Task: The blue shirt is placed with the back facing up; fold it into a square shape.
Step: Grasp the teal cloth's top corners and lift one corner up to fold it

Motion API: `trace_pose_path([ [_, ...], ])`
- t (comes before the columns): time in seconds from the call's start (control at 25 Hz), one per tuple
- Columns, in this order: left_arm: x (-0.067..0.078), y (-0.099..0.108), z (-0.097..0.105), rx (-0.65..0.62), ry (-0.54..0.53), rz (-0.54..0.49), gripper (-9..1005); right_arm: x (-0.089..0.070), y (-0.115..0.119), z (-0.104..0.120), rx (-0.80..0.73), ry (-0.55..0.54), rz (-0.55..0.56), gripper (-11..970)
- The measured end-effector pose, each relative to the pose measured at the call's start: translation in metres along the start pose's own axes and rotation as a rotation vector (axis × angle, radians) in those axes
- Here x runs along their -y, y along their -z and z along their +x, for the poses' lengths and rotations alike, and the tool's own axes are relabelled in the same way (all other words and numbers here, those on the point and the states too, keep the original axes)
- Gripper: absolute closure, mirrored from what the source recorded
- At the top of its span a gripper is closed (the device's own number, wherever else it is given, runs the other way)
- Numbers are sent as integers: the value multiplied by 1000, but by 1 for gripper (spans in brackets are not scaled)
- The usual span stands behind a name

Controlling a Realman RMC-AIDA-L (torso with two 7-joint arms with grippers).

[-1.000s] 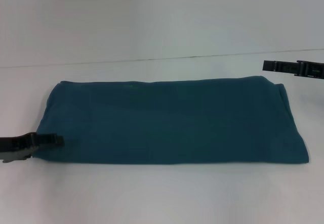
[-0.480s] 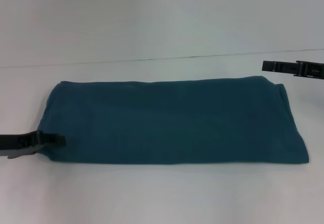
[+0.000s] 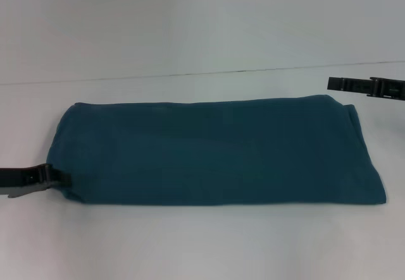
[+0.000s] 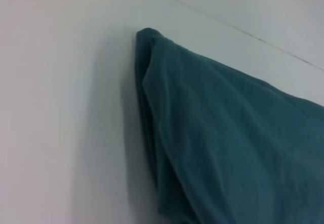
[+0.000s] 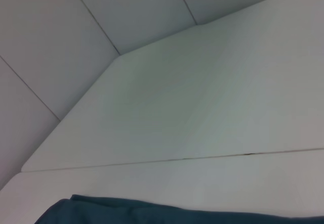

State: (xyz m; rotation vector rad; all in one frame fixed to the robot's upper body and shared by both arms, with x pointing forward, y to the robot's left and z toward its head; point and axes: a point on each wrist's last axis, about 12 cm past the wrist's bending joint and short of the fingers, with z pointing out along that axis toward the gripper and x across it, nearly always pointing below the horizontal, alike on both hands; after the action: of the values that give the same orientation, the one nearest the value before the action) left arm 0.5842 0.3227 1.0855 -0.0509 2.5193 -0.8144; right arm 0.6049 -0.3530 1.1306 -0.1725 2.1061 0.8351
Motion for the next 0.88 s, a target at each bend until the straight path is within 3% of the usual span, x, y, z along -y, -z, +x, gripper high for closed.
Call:
trace_pose_path([
  [0.4,-9,9,1,9,-30,-27,962,-3,-5,9,-5,-19,-11,225],
  [0.88,-47,59,9,94,7,-104,962,-17,-24,22,-4,-25,-50,236],
])
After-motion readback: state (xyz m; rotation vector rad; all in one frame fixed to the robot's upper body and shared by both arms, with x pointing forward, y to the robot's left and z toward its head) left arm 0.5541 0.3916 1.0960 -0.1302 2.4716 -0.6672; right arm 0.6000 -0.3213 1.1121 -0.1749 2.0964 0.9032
